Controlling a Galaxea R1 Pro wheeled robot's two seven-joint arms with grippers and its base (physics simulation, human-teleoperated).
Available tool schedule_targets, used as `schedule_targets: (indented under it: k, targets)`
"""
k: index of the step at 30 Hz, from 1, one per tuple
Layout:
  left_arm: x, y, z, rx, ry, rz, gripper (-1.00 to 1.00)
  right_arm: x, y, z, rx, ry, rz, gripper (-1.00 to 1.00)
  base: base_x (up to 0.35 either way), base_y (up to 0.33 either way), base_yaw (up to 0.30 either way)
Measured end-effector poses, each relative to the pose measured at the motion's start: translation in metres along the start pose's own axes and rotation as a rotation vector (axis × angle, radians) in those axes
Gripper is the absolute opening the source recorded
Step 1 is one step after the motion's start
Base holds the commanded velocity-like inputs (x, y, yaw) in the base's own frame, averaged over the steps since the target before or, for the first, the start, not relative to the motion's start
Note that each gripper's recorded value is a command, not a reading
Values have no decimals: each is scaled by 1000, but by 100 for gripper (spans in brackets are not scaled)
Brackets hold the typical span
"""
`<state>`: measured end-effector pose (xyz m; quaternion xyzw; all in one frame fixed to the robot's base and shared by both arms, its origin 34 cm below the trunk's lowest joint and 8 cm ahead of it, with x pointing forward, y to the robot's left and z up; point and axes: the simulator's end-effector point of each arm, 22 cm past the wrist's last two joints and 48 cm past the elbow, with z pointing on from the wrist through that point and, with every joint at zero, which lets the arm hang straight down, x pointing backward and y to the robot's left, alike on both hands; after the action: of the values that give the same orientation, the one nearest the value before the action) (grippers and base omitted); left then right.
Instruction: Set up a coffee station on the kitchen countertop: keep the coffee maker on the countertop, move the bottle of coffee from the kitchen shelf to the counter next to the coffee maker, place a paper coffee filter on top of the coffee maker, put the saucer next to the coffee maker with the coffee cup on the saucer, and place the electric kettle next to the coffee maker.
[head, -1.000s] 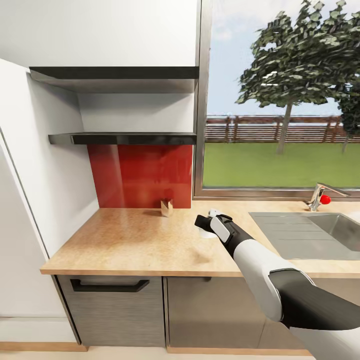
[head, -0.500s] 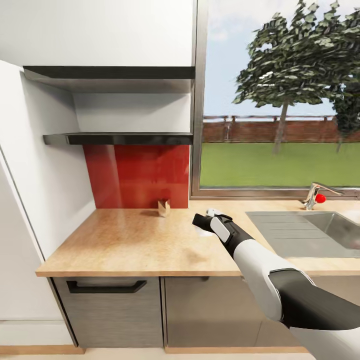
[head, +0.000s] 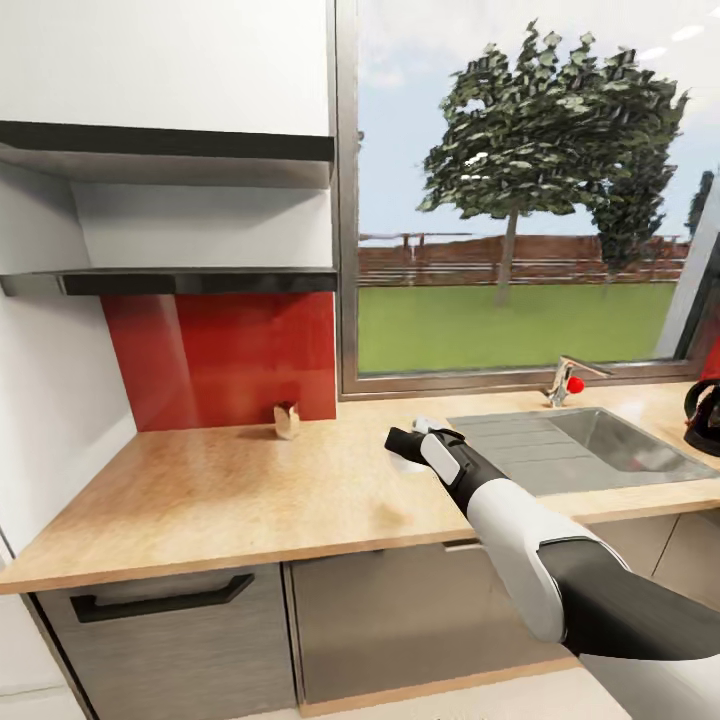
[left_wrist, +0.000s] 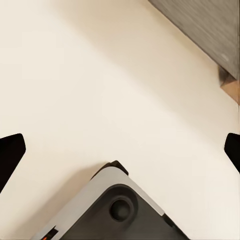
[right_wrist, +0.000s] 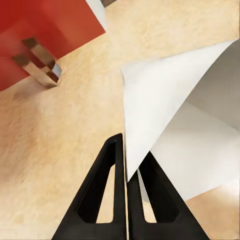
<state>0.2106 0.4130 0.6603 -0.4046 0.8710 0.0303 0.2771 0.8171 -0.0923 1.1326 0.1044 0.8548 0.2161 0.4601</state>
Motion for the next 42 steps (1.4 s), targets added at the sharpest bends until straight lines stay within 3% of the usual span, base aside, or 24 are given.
schedule_targets:
  k: [42]
  targets:
    - [-9, -11, 3, 27, -27, -10, 100, -17, 13, -18, -17, -32, -9, -100, 0, 0, -278]
